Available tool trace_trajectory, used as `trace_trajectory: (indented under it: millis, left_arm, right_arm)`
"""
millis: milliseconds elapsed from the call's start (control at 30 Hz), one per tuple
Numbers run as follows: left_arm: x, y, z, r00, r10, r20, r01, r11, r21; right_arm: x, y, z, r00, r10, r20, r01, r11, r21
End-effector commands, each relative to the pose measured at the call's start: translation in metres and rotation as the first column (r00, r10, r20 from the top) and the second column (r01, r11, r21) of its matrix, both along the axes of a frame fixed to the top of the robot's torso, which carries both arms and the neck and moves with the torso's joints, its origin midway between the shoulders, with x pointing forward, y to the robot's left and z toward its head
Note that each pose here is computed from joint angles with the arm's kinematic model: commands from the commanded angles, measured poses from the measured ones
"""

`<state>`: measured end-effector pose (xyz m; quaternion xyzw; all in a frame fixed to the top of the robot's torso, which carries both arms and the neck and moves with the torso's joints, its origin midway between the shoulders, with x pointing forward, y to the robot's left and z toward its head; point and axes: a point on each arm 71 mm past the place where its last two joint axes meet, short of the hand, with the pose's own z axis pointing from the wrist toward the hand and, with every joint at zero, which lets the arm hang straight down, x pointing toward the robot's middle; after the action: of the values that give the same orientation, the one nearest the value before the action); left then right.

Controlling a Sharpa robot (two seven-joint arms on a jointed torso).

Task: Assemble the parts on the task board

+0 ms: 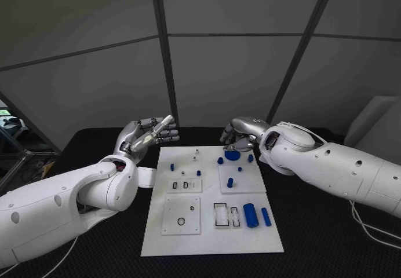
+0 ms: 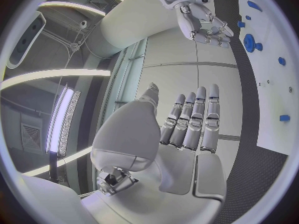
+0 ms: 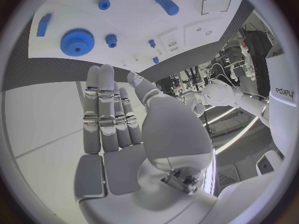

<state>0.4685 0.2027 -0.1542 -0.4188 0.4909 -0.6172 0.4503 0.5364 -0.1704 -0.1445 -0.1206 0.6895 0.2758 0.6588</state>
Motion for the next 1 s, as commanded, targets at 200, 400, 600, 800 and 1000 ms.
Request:
trace_trajectory:
  millis: [200,400,600,800,1000]
  left_arm:
    - [-0.0046,-0.007,0.0026,0.999,-0.042,0.008,0.042,0.999,-0.006]
    - [-0.0055,-0.008,0.0027,0.999,-0.043,0.007,0.043,0.999,-0.007]
    - [-0.0059,-0.008,0.0027,0.999,-0.044,0.006,0.044,0.999,-0.007]
    - [-0.0066,-0.008,0.0029,0.999,-0.048,0.005,0.048,0.999,-0.008]
    - [-0.0068,-0.009,0.0030,0.999,-0.050,0.003,0.050,0.999,-0.008]
  right_arm:
    - [0.006,0.004,-0.003,0.999,-0.035,-0.008,0.033,0.987,-0.156]
    - [0.007,0.009,-0.005,0.999,-0.034,-0.014,0.031,0.984,-0.178]
    - [0.009,0.012,-0.008,0.999,-0.036,-0.031,0.029,0.979,-0.201]
    - [0.011,0.015,-0.011,0.998,-0.035,-0.044,0.025,0.975,-0.220]
    - [0.012,0.018,-0.013,0.998,-0.033,-0.053,0.020,0.973,-0.228]
